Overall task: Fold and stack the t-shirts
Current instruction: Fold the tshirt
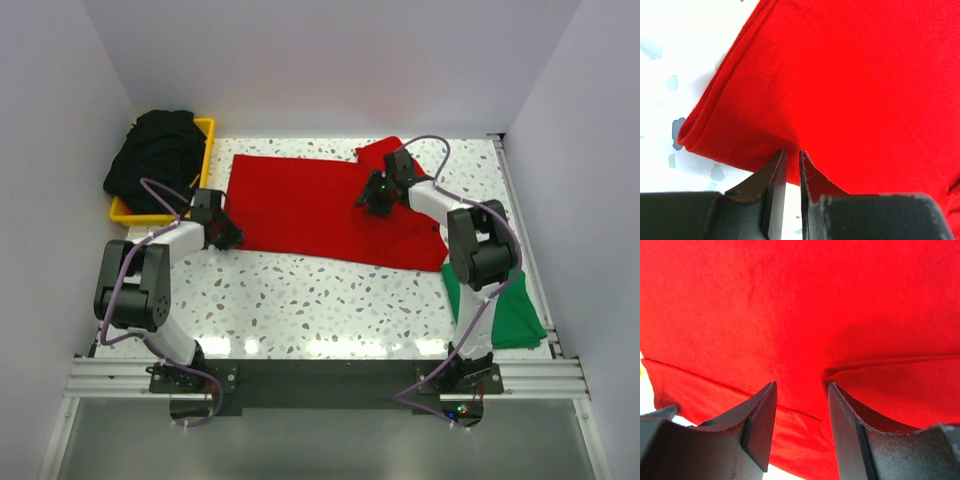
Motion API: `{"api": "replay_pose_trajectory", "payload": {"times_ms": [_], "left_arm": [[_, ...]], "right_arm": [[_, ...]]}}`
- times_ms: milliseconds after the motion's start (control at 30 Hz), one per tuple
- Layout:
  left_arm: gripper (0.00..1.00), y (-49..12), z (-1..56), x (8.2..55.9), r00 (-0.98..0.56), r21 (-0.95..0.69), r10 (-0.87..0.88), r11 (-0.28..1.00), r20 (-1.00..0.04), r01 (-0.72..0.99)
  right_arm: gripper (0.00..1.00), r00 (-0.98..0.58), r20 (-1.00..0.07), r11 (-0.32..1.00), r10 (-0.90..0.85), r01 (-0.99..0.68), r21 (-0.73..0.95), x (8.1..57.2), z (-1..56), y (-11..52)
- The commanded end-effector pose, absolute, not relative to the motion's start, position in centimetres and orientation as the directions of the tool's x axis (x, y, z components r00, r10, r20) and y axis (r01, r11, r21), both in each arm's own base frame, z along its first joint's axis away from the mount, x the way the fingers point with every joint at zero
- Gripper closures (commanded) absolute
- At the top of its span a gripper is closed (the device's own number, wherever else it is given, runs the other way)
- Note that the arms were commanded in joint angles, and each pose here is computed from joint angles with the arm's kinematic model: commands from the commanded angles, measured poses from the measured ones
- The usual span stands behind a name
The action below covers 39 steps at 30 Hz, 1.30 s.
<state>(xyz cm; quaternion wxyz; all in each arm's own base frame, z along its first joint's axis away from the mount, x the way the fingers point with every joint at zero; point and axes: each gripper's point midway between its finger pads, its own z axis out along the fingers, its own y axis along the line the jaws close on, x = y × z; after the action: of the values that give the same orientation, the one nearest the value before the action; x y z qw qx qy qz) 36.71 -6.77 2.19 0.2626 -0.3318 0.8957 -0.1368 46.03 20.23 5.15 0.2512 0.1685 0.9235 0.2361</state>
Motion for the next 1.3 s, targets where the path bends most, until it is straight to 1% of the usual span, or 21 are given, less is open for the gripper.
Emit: {"api": "replay_pose_trajectory", "payload": {"times_ms": [0, 133, 200, 267, 300, 367, 400, 467, 500, 600, 700, 800, 833, 900, 1067, 1200, 1267], "left_arm": [[0.8, -6.7, 4.4, 38.1, -0.612, -0.454, -0.665, 0.744, -0.428, -0.491], [0.8, -7.5, 6.4, 40.0, -0.599, -0.51, -0.661, 0.742, -0.451, -0.435], [0.8, -7.9, 7.0, 40.8, -0.594, -0.535, -0.665, 0.735, -0.452, -0.417], [0.8, -8.5, 7.4, 41.5, -0.588, -0.569, -0.675, 0.721, -0.446, -0.395], [0.8, -8.7, 7.5, 41.7, -0.589, -0.579, -0.675, 0.718, -0.444, -0.386], [0.8, -9.2, 7.8, 42.1, -0.587, -0.601, -0.68, 0.708, -0.439, -0.371], [0.8, -9.3, 7.9, 42.3, -0.584, -0.609, -0.682, 0.704, -0.44, -0.364], [0.81, -9.4, 7.2, 42.3, -0.593, -0.604, -0.681, 0.704, -0.429, -0.373], [0.82, -9.5, 7.4, 43.0, -0.58, -0.617, -0.684, 0.702, -0.443, -0.356], [0.83, -9.4, 6.2, 43.0, -0.584, -0.605, -0.686, 0.702, -0.433, -0.375], [0.84, -8.5, 5.1, 42.2, -0.565, -0.574, -0.7, 0.701, -0.437, -0.423], [0.84, -7.2, 4.0, 40.4, -0.535, -0.534, -0.721, 0.689, -0.44, -0.49], [0.84, -6.5, 2.7, 39.2, -0.526, -0.503, -0.728, 0.685, -0.44, -0.527], [0.84, -5.6, 2.1, 38.2, -0.499, -0.48, -0.741, 0.671, -0.45, -0.564], [0.85, -3.8, -0.6, 34.3, -0.496, -0.373, -0.749, 0.654, -0.439, -0.658], [0.85, -2.5, -0.5, 32.0, -0.465, -0.335, -0.752, 0.637, -0.467, -0.694], [0.85, -2.2, -0.1, 30.9, -0.457, -0.333, -0.749, 0.637, -0.48, -0.695]], "right_arm": [[0.51, -0.821, -0.424, 0.851, 0.383, 0.135, 0.507, 45.9, 7.4, 20.4], [0.51, -0.781, -0.494, 0.881, 0.383, 0.148, 0.449, 44.6, 9.8, 18.1], [0.51, -0.775, -0.5, 0.892, 0.387, 0.177, 0.416, 43.2, 9.6, 16.9], [0.51, -0.752, -0.528, 0.897, 0.394, 0.189, 0.4, 42.3, 10.7, 15.9], [0.51, -0.763, -0.513, 0.898, 0.394, 0.201, 0.391, 41.3, 9.9, 15.6], [0.51, -0.737, -0.543, 0.903, 0.404, 0.224, 0.367, 40.6, 10.4, 14.4], [0.51, -0.743, -0.534, 0.905, 0.404, 0.243, 0.348, 39.7, 9.4, 13.7], [0.52, -0.731, -0.54, 0.902, 0.417, 0.257, 0.348, 39.3, 9.4, 13.0], [0.52, -0.735, -0.533, 0.901, 0.42, 0.268, 0.34, 38.9, 8.7, 12.6], [0.52, -0.747, -0.519, 0.905, 0.416, 0.285, 0.316, 38.5, 7.7, 11.9], [0.52, -0.755, -0.509, 0.908, 0.414, 0.3, 0.294, 38.1, 6.7, 11.4], [0.52, -0.767, -0.496, 0.913, 0.407, 0.317, 0.258, 37.4, 5.5, 10.9], [0.52, -0.77, -0.493, 0.914, 0.406, 0.324, 0.245, 37.2, 5.1, 10.7], [0.52, -0.781, -0.476, 0.915, 0.404, 0.341, 0.216, 36.6, 4.0, 10.2], [0.5, -0.813, -0.431, 0.92, 0.393, 0.351, 0.177, 34.7, 1.7, 9.8], [0.42, -0.827, -0.406, 0.921, 0.389, 0.352, 0.166, 33.6, 0.9, 9.6], [0.33, -0.832, -0.394, 0.921, 0.39, 0.344, 0.184, 33.0, 1.0, 9.9]]}}
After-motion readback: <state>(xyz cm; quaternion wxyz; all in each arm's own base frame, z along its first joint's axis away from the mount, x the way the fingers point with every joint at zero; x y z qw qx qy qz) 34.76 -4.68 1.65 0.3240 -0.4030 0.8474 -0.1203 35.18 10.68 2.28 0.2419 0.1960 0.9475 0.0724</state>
